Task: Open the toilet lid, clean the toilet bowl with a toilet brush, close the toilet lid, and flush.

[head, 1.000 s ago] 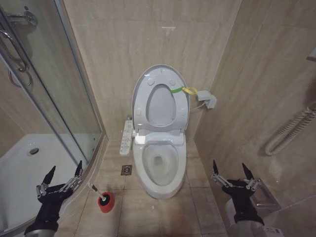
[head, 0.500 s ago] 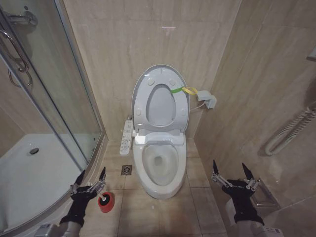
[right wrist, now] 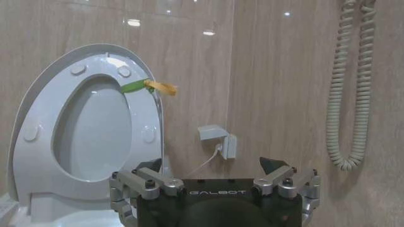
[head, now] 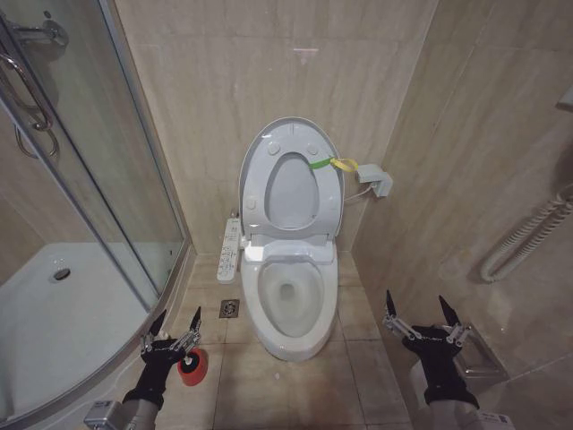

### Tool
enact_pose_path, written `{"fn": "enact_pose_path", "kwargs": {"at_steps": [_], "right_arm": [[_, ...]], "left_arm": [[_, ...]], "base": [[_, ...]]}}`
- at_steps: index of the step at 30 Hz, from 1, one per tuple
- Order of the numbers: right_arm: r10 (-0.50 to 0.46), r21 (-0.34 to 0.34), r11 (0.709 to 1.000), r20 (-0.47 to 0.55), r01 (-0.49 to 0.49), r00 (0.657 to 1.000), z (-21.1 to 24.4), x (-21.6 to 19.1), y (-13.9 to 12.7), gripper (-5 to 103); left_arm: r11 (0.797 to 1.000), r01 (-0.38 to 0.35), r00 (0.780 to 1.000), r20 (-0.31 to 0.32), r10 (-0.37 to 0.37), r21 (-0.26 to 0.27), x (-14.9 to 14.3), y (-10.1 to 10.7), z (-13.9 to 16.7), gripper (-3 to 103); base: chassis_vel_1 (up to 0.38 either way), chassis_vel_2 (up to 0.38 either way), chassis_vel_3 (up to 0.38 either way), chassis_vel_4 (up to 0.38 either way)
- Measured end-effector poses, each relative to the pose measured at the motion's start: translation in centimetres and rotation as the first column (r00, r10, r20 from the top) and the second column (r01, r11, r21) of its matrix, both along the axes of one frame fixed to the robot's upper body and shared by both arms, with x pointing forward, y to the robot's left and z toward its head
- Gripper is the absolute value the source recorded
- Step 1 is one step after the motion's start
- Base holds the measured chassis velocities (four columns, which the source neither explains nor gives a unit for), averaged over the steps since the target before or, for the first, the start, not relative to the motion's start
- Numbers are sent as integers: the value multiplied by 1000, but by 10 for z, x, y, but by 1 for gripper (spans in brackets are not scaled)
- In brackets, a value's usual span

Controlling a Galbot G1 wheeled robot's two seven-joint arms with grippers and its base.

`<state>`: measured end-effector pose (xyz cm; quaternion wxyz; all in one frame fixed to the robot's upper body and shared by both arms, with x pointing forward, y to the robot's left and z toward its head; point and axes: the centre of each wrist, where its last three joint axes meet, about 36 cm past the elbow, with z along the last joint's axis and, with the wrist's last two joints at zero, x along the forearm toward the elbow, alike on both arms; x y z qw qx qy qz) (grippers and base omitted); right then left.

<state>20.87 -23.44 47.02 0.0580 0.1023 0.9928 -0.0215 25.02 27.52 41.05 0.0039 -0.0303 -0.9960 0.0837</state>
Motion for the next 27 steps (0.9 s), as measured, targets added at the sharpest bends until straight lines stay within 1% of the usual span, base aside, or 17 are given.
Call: {"fn": "enact_pose_path", "kwargs": {"at_steps": [1, 2, 4, 5, 6, 9, 12, 16, 17, 19, 20, 21, 23, 24, 27], "right_arm": [[0, 0, 1000, 0, 0, 1000, 0, 0, 0, 100], [0, 0, 1000, 0, 0, 1000, 0, 0, 0, 100], [0, 0, 1000, 0, 0, 1000, 0, 0, 0, 100], [0, 0, 1000, 0, 0, 1000, 0, 0, 0, 100], [0, 0, 1000, 0, 0, 1000, 0, 0, 0, 100], [0, 0, 1000, 0, 0, 1000, 0, 0, 0, 100], [0, 0, 1000, 0, 0, 1000, 0, 0, 0, 100], [0, 0, 1000, 0, 0, 1000, 0, 0, 0, 100], [0, 0, 1000, 0, 0, 1000, 0, 0, 0, 100], [0, 0, 1000, 0, 0, 1000, 0, 0, 0, 100], [0, 0, 1000, 0, 0, 1000, 0, 0, 0, 100], [0, 0, 1000, 0, 0, 1000, 0, 0, 0, 100], [0, 0, 1000, 0, 0, 1000, 0, 0, 0, 100], [0, 0, 1000, 0, 0, 1000, 0, 0, 0, 100], [0, 0, 1000, 0, 0, 1000, 0, 0, 0, 100]], "left_arm": [[1000, -6, 1000, 4, 6, 5, 1, 5, 2, 92], [1000, -6, 1000, 4, 6, 5, 1, 5, 2, 92], [1000, -21, 1000, 24, 20, 9, 3, 18, 10, 93], [1000, -22, 999, 31, 22, 3, 4, 23, 16, 93], [1000, -22, 999, 31, 22, 3, 4, 23, 16, 93], [1000, -12, 999, 48, 13, -20, 6, 31, 30, 93], [1000, 0, 998, 56, 1, -25, 8, 33, 35, 92], [999, 21, 998, 66, -19, -36, 9, 29, 38, 92], [998, 34, 997, 65, -31, -46, 10, 25, 36, 92], [997, 49, 998, 46, -47, -57, 14, 19, 23, 92], [997, 49, 998, 46, -47, -57, 14, 19, 23, 92], [997, 55, 998, 32, -53, -62, 19, 15, 11, 92], [995, 69, 998, 15, -68, -75, 25, 5, -2, 92], [995, 69, 998, 15, -68, -75, 25, 5, -2, 92], [994, 80, 997, 0, -80, -75, 27, -8, -17, 93]], "base": [[0, 0, 0, 0], [0, 0, 0, 0], [0, 0, 0, 0], [0, 0, 0, 0], [0, 0, 0, 0], [0, 0, 0, 0], [0, 0, 0, 0], [0, 0, 0, 0], [0, 0, 0, 0], [0, 0, 0, 0], [0, 0, 0, 0], [0, 0, 0, 0], [0, 0, 0, 0], [0, 0, 0, 0], [0, 0, 0, 0]]}}
